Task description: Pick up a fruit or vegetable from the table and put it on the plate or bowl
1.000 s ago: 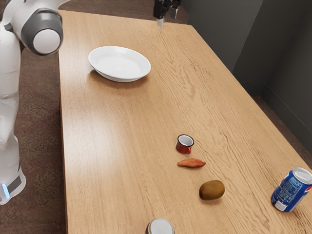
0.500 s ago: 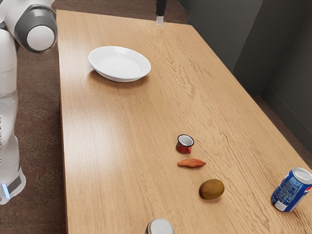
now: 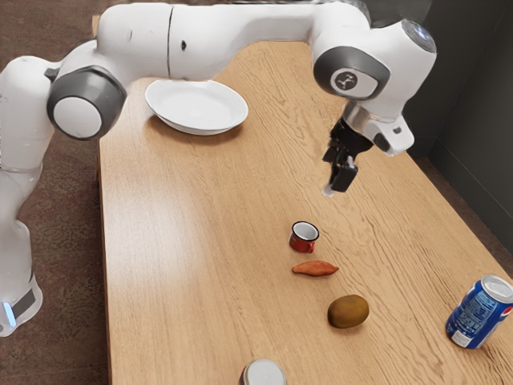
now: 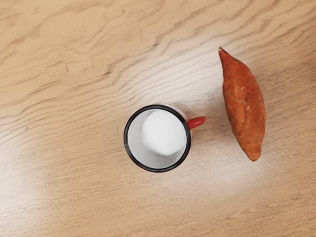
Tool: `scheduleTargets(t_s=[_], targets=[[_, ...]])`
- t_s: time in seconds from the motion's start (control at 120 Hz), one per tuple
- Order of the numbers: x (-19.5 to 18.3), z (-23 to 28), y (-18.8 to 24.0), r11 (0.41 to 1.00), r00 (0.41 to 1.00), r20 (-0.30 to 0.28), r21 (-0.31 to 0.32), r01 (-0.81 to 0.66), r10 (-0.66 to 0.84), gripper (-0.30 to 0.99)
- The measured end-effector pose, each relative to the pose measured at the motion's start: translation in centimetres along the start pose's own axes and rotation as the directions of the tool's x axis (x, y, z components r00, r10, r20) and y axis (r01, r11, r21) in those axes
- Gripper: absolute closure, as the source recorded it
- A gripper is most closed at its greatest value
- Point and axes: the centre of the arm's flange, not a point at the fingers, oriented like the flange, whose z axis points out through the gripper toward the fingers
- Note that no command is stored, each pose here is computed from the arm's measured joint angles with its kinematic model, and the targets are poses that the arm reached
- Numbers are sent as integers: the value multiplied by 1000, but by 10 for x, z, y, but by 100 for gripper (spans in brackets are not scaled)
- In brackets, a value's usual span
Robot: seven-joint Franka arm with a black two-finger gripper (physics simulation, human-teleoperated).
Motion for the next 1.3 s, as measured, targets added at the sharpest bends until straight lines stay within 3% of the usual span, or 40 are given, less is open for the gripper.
scheduleTargets(t_s=[0.167,0.592,0.8,0.95,1.3], targets=[[43,55,35,997,997,15,-20,78,-78,1],[84,109,56,924,931,3,-124,361,-364,5],[78,131,78,895,905,32,-133,425,-424,6],[54,136,88,886,894,24,-119,447,-448,6],[58,151,91,853,859,-10,-131,506,-511,7]])
